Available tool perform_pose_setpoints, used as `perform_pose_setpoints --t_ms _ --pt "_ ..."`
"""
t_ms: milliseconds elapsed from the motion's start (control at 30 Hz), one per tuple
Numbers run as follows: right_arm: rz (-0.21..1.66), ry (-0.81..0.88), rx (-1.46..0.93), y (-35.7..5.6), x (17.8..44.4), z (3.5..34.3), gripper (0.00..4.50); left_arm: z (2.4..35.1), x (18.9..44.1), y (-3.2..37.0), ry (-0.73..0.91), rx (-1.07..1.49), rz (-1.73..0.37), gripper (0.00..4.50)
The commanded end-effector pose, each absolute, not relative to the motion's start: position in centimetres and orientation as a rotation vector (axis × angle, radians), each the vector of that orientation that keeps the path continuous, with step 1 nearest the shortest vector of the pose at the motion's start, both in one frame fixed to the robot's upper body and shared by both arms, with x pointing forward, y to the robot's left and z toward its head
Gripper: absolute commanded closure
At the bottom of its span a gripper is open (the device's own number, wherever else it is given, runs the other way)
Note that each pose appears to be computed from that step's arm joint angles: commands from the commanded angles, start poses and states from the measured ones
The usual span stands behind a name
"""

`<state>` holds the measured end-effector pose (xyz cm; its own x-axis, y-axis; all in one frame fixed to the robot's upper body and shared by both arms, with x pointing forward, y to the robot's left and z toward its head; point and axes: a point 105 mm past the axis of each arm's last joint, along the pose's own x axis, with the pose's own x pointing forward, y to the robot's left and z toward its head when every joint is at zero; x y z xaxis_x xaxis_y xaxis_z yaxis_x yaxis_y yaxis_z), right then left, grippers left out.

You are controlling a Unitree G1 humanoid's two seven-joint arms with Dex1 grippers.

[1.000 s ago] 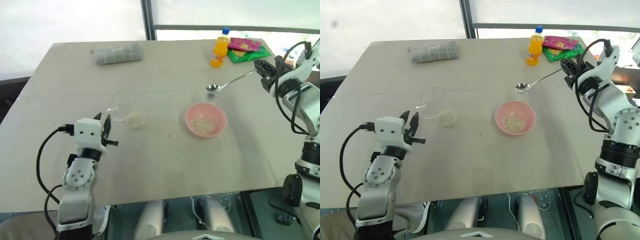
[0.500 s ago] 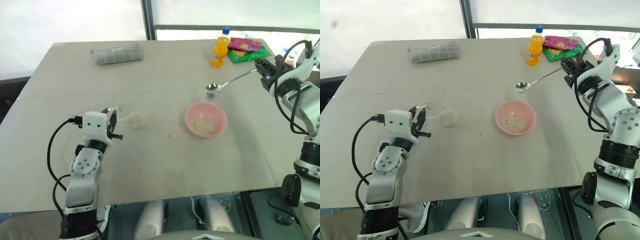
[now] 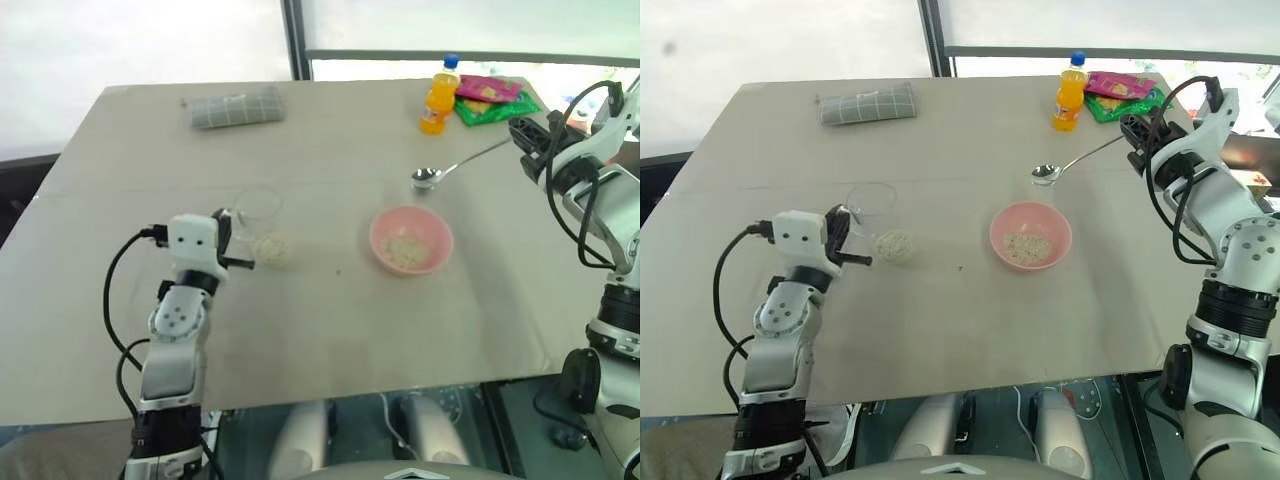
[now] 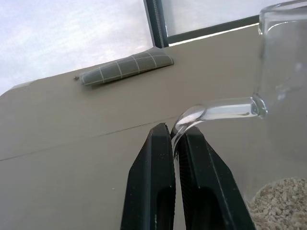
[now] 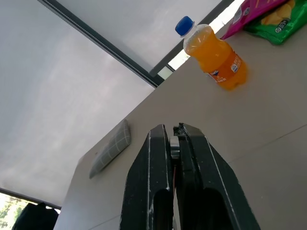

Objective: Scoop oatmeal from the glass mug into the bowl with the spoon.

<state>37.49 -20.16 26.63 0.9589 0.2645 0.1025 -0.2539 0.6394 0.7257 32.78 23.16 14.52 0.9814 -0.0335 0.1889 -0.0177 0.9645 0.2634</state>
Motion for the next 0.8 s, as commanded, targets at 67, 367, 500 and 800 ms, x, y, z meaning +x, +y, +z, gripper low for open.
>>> perform_pose_setpoints --t_ms 67,367,500,800 --pt "0.493 -0.121 0.767 -17.5 35.9 32.3 4.5 16.8 34.6 20.3 -0.285 0.299 -0.096 4.42" --pt "0.79 -0.143 0.607 -10.4 34.1 35.5 4.5 19.5 38.9 13.5 -0.401 0.378 -0.325 4.42" --pt "0.779 -0.121 0.48 -9.8 34.5 34.0 4.5 20.4 40.0 11.5 -0.441 0.376 -0.386 4.42" --pt "0.774 -0.12 0.143 -7.9 35.2 30.5 4.5 19.3 40.5 8.1 -0.451 0.427 -0.553 4.42"
